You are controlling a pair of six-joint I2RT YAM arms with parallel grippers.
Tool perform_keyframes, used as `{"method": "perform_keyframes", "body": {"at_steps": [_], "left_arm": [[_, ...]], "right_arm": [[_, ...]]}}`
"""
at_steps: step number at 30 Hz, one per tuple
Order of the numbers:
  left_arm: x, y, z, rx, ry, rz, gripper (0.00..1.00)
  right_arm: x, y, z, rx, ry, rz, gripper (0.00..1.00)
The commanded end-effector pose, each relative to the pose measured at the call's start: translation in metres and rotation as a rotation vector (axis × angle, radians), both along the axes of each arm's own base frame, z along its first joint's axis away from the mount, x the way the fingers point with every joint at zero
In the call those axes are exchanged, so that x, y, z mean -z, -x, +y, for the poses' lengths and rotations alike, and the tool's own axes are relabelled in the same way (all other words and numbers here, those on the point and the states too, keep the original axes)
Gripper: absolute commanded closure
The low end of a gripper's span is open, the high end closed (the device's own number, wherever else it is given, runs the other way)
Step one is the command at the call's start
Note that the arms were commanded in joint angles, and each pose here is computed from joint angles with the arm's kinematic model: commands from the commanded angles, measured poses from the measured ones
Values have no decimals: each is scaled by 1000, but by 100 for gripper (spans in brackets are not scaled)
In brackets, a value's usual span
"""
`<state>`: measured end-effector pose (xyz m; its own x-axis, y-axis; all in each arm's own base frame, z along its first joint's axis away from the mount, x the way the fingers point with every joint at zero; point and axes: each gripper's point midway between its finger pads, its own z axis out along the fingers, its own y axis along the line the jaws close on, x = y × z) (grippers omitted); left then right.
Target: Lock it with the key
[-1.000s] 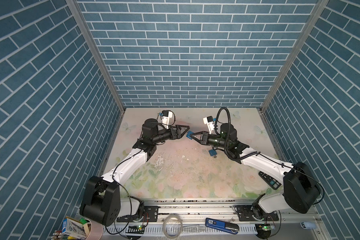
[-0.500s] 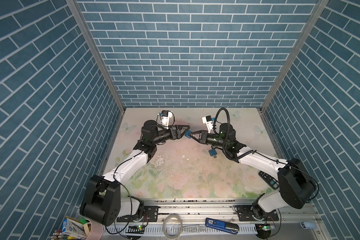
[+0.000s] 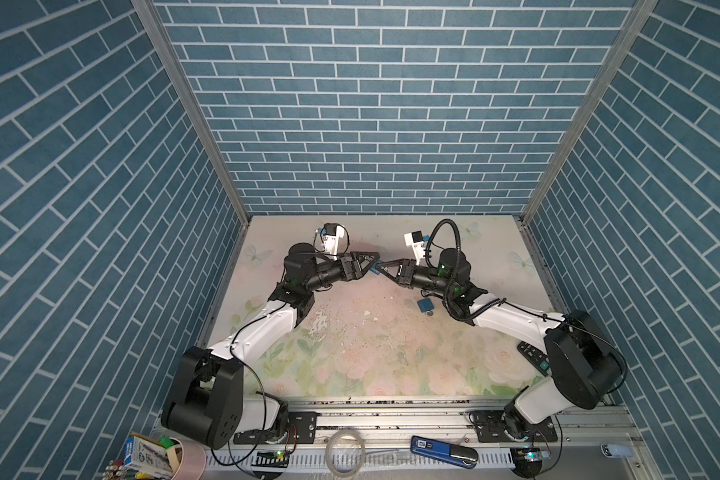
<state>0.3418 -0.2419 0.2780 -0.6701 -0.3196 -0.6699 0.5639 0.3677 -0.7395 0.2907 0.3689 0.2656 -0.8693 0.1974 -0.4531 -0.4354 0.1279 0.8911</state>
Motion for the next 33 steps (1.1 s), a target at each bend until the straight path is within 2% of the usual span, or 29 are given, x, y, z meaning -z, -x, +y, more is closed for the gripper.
{"method": "perform_keyframes", "body": {"at_steps": [1,16,20,28,33], "left_arm": [[-10,4,-2,7,29,-41,9],[-17,1,-7,7,87,-56,9],[-21,6,-9,32,103,-55,13],[-19,15,-4,17,84,-45,15],[-12,11,-1,-17,44,-19,15]], "right_arm": [[-23,3,-2,-16,-89,-38,100],[-26,5,-3,-16,-116,-27,100],[-23,2,-3,-8,-110,-23,100],[-19,-4,-1,0,-79,-31,100],[-14,-4,-2,4,-48,-27,100]]}}
